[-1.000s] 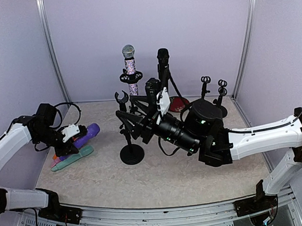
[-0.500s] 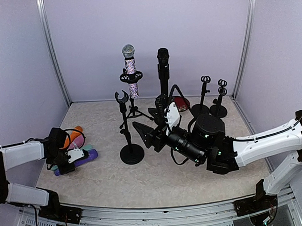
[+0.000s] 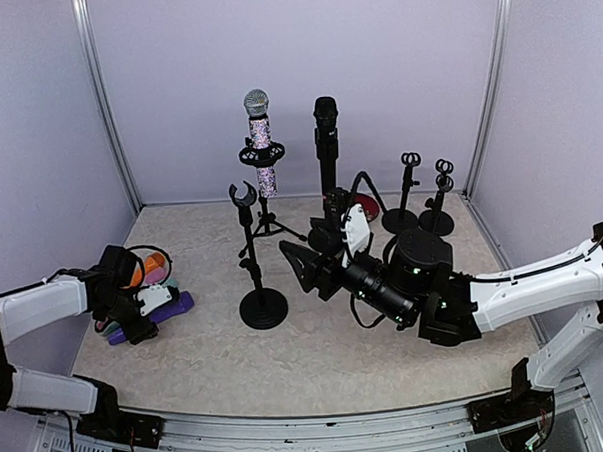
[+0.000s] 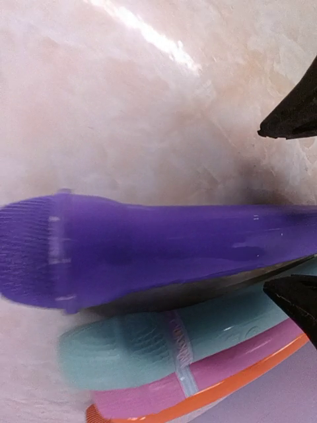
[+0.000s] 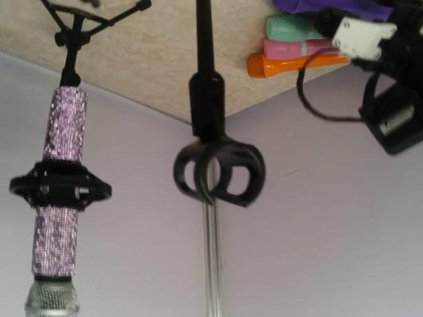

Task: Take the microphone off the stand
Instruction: Place the microphone at the center of the board, then move the microphone stand to the center of the board.

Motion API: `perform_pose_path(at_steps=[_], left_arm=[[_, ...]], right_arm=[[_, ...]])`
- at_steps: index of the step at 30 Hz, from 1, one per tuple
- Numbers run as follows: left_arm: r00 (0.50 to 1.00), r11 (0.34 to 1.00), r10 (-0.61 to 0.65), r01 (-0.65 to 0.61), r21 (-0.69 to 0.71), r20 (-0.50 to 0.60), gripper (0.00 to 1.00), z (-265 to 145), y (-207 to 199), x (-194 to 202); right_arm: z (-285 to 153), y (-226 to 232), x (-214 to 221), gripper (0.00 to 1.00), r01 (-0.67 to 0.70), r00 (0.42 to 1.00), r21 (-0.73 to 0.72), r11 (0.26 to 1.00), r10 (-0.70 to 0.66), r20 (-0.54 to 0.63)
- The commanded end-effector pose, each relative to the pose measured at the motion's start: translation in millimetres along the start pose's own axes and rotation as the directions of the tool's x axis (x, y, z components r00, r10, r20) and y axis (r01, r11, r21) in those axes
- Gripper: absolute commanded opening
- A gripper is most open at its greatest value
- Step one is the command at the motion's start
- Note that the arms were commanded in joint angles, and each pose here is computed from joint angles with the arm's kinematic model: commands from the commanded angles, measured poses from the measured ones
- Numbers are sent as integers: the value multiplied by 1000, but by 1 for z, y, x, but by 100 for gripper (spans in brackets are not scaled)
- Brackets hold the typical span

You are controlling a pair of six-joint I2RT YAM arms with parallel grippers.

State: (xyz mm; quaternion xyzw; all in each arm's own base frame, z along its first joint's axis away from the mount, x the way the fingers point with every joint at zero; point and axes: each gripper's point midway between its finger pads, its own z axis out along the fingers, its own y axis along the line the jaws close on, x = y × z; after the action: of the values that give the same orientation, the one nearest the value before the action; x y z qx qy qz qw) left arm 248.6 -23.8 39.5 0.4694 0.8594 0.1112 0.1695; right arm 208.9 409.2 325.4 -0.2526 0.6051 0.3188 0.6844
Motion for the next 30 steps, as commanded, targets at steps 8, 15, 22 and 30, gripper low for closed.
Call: perform_pose_path(at_steps=[8,15,22,30], left_arm=[[904,968,-65,-46,248,422,74,-103,11,-122],[838,928,-98,-118,354,536,72,-121,16,-190],[758,879,-129,-211,427,640,70,-143,-2,-235],[717,826,-176,-265,498,674,65,-134,-19,-257]], right_arm=[[20,-4,78,64,-143,971,18,990,143,-192],[26,9,171,61,-297,870,45,954,290,-398],[43,25,200,59,-323,839,17,946,294,-458],[55,21,244,47,-446,730,54,893,398,-555]])
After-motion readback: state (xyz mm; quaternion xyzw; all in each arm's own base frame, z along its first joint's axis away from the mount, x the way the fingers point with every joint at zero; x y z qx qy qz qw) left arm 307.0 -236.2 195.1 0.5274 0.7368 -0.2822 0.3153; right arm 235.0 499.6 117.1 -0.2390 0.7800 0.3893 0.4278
